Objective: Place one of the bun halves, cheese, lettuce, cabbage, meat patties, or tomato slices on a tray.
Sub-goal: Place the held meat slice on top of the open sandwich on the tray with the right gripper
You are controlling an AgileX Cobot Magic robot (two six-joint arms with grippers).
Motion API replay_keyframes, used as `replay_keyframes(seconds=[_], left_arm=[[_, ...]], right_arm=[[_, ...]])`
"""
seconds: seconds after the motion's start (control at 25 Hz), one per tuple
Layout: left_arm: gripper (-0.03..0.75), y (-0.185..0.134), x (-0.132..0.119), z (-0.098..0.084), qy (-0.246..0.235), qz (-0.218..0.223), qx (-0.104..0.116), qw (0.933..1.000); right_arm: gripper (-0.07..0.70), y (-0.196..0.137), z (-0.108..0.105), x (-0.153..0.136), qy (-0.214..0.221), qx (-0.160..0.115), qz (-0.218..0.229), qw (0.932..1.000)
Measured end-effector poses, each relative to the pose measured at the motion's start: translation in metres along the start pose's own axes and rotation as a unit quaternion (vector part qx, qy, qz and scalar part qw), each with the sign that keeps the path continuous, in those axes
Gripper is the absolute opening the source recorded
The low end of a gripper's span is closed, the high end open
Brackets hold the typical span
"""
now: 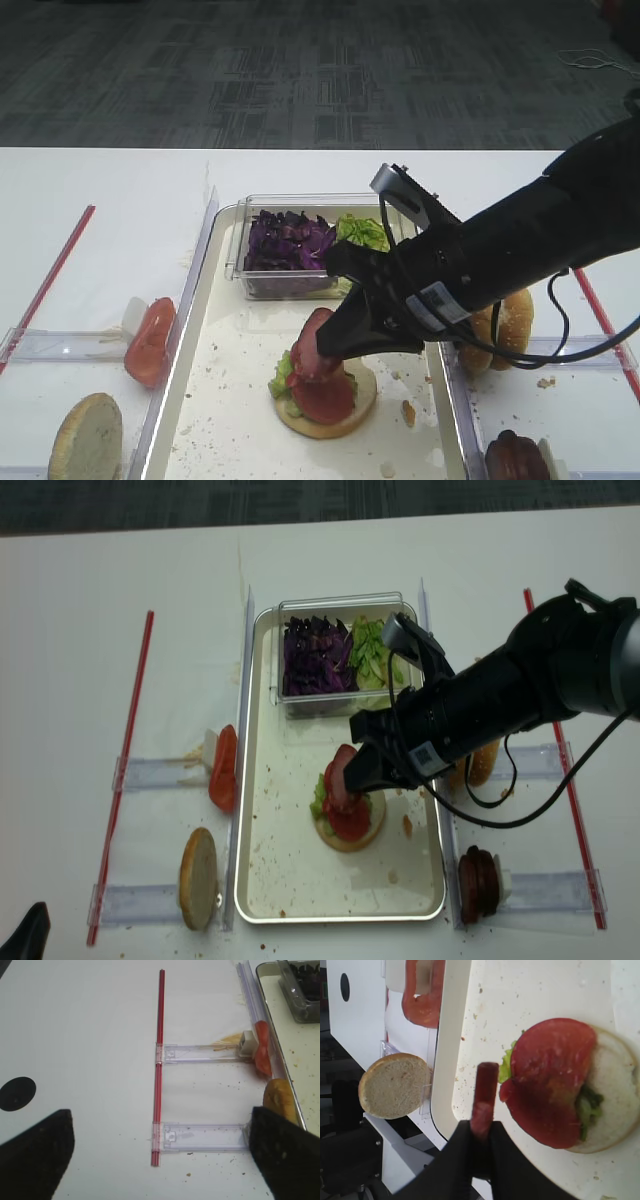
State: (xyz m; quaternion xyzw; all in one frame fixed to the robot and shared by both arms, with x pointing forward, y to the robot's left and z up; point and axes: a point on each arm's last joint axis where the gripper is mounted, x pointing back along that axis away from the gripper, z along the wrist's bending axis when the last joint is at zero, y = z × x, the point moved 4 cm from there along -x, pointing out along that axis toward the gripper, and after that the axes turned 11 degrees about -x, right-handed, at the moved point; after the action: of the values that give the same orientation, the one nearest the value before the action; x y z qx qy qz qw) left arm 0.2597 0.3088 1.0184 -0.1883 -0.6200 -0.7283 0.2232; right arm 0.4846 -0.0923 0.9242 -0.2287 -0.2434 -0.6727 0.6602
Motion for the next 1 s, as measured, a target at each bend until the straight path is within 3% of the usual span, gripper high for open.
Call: replay_keyframes(seconds=[0.36, 0.52, 0.8, 1.0], left_arm=[[0.685, 0.000, 0.000, 0.000, 0.000, 0.000, 0.000, 1.0000], [0.685, 0.000, 0.000, 0.000, 0.000, 0.000, 0.000, 1.0000], [0.685, 0.000, 0.000, 0.000, 0.000, 0.000, 0.000, 1.0000], [0.685, 0.000, 0.000, 0.000, 0.000, 0.000, 0.000, 1.0000]], right_arm=[[0.120, 0.002, 0.003, 0.000, 0.010, 0.001, -0.009, 0.9999], [0.120, 0.000, 0.002, -0.008, 0.003, 0.006, -0.005, 1.0000], [0.120, 0.000, -0.010, -0.021, -0.013, -0.009, 0.008, 0.9998], [0.120, -0.001, -0.014, -0.021, -0.026, 0.004, 0.011, 0.9996]])
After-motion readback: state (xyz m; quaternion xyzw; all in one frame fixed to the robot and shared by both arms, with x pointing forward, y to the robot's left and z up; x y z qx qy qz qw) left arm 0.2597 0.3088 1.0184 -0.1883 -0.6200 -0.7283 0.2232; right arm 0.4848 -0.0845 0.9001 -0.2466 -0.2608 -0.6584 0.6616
